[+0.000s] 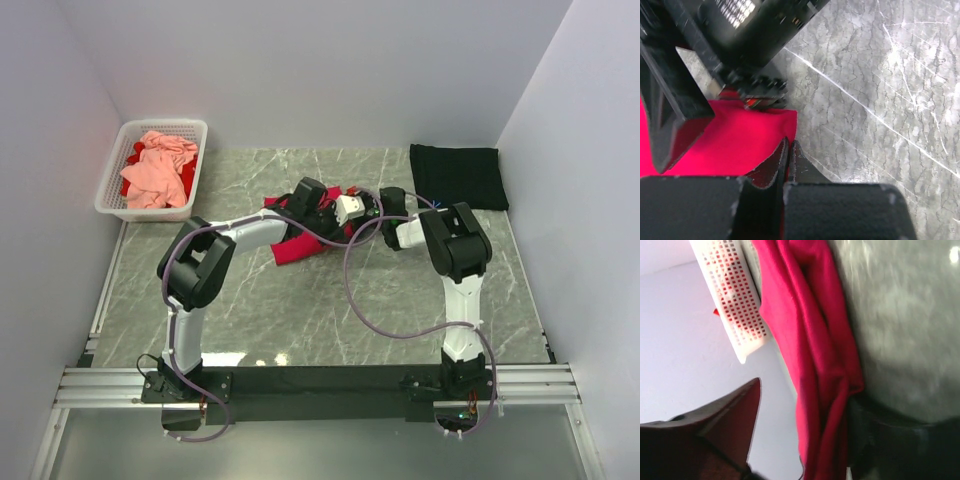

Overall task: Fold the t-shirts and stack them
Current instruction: Neatly place the folded tshirt to the corner

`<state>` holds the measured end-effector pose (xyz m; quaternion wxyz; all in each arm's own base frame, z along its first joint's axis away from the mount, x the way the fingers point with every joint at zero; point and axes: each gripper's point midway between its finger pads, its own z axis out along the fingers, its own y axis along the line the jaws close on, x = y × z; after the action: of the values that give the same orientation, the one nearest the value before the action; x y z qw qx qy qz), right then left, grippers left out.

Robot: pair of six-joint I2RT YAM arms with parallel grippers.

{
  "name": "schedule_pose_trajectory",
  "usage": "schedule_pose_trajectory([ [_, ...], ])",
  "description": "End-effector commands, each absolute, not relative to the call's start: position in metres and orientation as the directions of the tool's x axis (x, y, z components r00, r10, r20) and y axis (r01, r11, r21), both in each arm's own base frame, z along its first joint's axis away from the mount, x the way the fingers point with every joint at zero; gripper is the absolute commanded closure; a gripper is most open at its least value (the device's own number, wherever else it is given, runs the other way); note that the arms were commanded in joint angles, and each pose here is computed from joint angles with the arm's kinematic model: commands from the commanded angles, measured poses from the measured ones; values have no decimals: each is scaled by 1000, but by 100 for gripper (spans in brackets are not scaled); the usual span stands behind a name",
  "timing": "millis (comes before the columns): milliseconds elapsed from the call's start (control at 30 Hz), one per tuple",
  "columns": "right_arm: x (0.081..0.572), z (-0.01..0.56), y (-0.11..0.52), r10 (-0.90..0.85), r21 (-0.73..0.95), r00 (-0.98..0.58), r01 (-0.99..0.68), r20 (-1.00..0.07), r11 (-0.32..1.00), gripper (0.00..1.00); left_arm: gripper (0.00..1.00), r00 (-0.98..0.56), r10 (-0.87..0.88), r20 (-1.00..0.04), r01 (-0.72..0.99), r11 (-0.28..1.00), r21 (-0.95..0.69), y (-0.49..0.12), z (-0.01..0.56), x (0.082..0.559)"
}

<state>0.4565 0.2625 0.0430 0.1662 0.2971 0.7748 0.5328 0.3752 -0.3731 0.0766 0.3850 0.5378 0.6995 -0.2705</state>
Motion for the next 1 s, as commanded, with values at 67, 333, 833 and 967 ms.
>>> schedule_pose_trajectory([
  [67, 488, 17, 257, 731, 903, -682, 322, 15, 283, 39, 99, -100, 472, -876, 967, 254, 27, -387, 108, 381],
  [333, 503, 17, 254, 753, 886, -655, 316, -55, 339, 40, 99, -100, 453, -886, 970, 244, 16, -390, 112, 385],
  [833, 522, 47, 256, 621, 847, -731, 113, -283, 519, 100, 72, -169, 446, -879, 954, 297, -33, -374, 122, 385],
  [967, 533, 74, 237, 507, 746, -733, -3, -454, 665, 100, 59, -296, 385, -874, 906, 404, -128, -340, 144, 399],
])
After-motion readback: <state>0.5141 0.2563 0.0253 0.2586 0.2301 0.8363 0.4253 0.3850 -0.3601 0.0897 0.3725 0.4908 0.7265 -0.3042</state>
